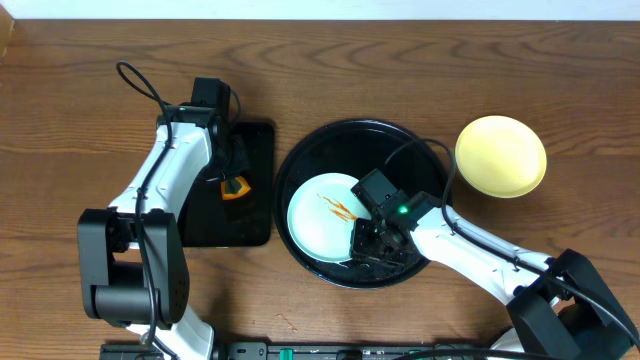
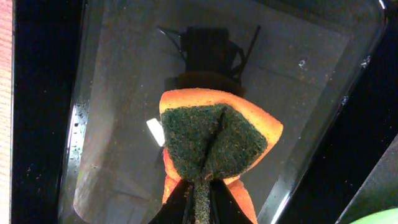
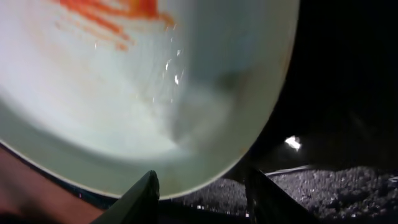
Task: Clean dirty plates on tray and stack at the side
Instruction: 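Grasp the pale green plate rim with the right gripper and drag it up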
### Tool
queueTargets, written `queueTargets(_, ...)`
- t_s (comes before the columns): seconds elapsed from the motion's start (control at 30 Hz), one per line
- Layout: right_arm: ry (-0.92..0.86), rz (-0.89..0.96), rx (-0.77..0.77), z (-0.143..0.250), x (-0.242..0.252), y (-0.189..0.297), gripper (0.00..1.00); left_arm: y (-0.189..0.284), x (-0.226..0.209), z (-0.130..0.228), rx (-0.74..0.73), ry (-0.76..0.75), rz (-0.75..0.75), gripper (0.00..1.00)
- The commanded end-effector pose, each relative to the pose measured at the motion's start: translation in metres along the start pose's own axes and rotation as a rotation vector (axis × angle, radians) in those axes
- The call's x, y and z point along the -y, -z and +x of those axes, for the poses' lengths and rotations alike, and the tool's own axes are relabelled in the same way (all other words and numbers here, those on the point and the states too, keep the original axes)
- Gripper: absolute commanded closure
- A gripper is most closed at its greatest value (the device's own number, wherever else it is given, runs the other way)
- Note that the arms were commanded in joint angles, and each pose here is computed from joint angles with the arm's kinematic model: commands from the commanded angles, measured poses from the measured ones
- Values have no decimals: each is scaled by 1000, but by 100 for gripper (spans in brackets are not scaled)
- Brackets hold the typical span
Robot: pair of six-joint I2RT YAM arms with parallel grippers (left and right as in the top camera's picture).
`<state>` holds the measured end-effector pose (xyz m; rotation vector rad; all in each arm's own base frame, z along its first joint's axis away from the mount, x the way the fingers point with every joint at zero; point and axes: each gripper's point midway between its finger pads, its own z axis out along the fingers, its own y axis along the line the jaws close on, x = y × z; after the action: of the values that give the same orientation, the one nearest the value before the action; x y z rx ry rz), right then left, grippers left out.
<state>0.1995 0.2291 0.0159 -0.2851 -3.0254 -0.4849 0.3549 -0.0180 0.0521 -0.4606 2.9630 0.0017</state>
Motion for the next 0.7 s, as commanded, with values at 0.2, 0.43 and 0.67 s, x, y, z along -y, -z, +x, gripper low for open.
queueTargets(0.2,-36,25,43,-3,0,-7,68,0,-4,2,-2,-14,-10,91)
queueTargets(0.43,-64,51,2,1,6,-21,84,0,-4,2,-2,-14,-10,92)
queueTargets(0.67,-69,26,53,-15,2,-20,99,0,-4,2,-2,-14,-10,92)
